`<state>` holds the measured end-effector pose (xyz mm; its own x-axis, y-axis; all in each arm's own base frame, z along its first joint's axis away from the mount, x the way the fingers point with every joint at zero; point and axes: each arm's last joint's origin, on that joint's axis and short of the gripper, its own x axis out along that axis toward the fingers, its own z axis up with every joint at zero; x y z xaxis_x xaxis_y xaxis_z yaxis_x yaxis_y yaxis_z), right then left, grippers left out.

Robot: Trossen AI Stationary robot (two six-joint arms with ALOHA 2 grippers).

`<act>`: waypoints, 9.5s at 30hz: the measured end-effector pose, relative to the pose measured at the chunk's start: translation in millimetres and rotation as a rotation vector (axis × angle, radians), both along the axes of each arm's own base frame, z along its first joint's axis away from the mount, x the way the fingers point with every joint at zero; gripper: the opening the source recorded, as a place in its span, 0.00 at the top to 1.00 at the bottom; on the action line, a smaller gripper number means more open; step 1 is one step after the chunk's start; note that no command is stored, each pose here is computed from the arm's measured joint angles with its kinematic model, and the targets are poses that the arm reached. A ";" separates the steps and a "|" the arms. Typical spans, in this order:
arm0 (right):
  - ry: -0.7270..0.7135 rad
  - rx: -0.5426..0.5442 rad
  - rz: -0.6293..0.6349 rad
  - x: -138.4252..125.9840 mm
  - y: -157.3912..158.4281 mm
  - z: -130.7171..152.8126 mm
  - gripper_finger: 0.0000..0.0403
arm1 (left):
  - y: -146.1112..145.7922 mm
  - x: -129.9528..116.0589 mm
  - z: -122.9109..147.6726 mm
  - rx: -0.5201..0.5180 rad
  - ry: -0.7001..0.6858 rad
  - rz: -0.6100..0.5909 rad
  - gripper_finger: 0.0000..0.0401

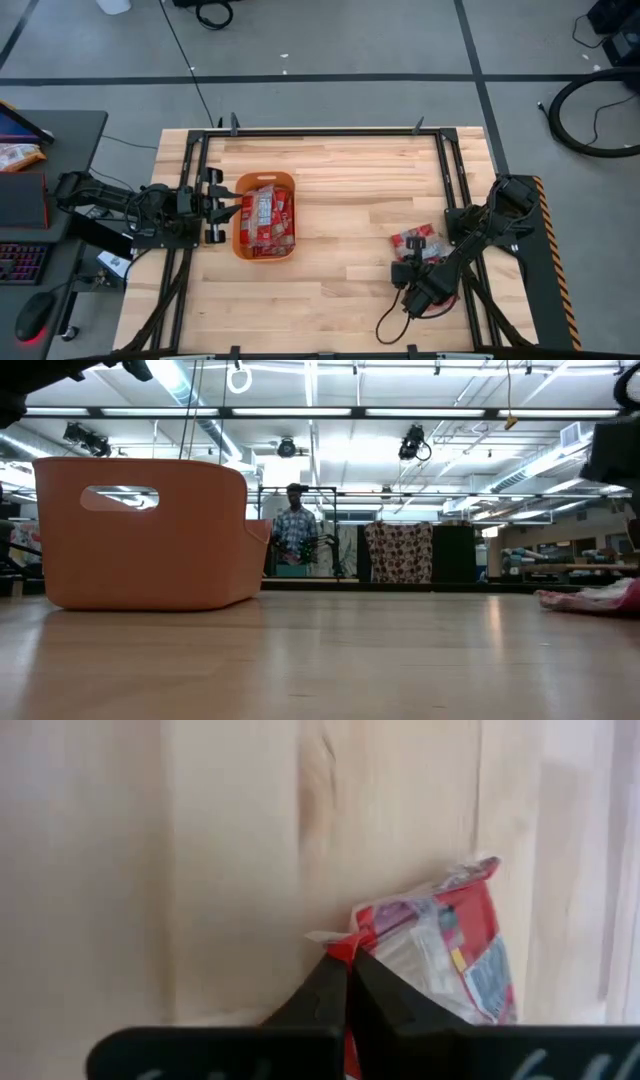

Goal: Sort popcorn bags into baskets
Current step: Put the popcorn bag into the orange bin, then return to Home Position

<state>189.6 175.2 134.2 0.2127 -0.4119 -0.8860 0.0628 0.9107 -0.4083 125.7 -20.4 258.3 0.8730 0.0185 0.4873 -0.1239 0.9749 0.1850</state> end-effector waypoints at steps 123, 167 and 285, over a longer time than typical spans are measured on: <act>0.298 0.408 0.087 126.0 -49.2 67.0 0.60 | -7.6 -1.2 -0.5 0.042 0.005 -0.043 0.74; 0.445 0.496 -0.771 33.7 -22.2 7.4 0.56 | -7.0 -3.6 3.6 0.220 -0.046 0.068 0.74; -0.194 -0.506 0.732 271.8 -141.8 116.5 0.64 | -11.1 1.1 -5.4 -0.496 0.090 -0.432 0.74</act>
